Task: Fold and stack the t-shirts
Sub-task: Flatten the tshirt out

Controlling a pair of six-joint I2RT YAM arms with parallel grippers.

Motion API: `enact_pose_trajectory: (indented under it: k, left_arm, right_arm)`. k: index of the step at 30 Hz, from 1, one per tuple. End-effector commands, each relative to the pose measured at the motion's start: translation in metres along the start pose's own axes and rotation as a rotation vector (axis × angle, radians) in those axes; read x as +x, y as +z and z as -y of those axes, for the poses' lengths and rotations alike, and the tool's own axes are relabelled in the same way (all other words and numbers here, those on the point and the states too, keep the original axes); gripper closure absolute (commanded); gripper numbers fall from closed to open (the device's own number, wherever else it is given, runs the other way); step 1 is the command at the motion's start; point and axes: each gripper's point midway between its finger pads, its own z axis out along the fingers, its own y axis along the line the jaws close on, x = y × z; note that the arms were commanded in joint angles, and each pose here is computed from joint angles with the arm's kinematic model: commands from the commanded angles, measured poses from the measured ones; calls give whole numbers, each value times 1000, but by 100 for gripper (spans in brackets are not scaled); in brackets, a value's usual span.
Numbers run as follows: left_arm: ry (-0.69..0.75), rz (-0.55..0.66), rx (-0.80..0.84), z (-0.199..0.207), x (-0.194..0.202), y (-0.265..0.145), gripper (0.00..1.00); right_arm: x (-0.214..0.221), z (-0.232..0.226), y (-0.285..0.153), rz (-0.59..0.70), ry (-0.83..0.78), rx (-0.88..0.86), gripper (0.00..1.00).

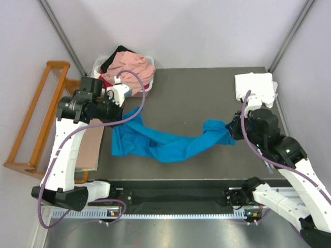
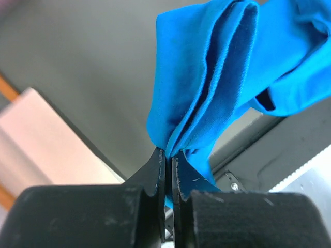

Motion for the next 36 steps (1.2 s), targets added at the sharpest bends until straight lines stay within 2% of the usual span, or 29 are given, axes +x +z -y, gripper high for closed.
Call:
enact_pose_trajectory:
  k: [1,6,8,13,14,16,18,19,20,21,22,23,24,25,29,32,33,34,36]
  left_arm:
    - [-35,-40,-1,-16,-3,32,100]
    - [-102,-2,-86,-55,-46,60,100]
    - [-127,-18,-96,-66,-51,74,100]
    - [-137,-112,2,-50,-30,84,100]
    - [-131,-119,8,-48,-25,83,100]
    - [-99,-117,13,-42,-11,82,100]
    - [-76,-129,39,-35,1,82,100]
    - [-67,-124,53,-29,4,75,100]
    - [-52,-122,70,-24,5,71,100]
    - [-42,-120,84,-20,6,67,100]
    - [-39,-117,113,-12,7,61,100]
    - [-25,-104,118,-10,4,56,100]
    - [-22,-97,122,-9,4,54,100]
    - [-16,-85,115,-8,2,51,100]
    - [-24,-75,110,-9,-2,50,100]
    - [-33,-88,122,-9,0,55,100]
    - [-34,-90,125,-9,1,57,100]
    - [-35,-91,127,-8,2,57,100]
    - [-39,-90,131,-7,5,59,100]
  right_arm:
    - [-42,-7,17,75,-4,10,100]
    - [-95,-16,38,150,-29,4,100]
    - [-102,-10,51,153,-34,26,100]
    - [-64,4,63,91,-8,39,100]
    - [-41,10,68,44,-2,49,100]
    - [-22,9,60,28,38,29,100]
    - [17,9,59,-58,71,5,100]
    - [25,7,51,-55,103,-14,97]
    - [46,10,52,-99,116,-8,86]
    - [61,9,47,-143,127,-22,70]
    - [67,9,40,-148,145,-22,46]
    - [75,11,37,-164,149,-18,36]
    - [77,12,31,-164,151,-17,21]
    - [75,11,29,-157,160,-18,1]
    - [38,2,32,-78,170,-43,0]
    - [25,-3,60,-83,167,-44,0]
    - [32,-4,76,-126,167,-42,0]
    - [23,-8,88,-90,172,-58,0]
    - [36,-10,116,-143,189,-59,1]
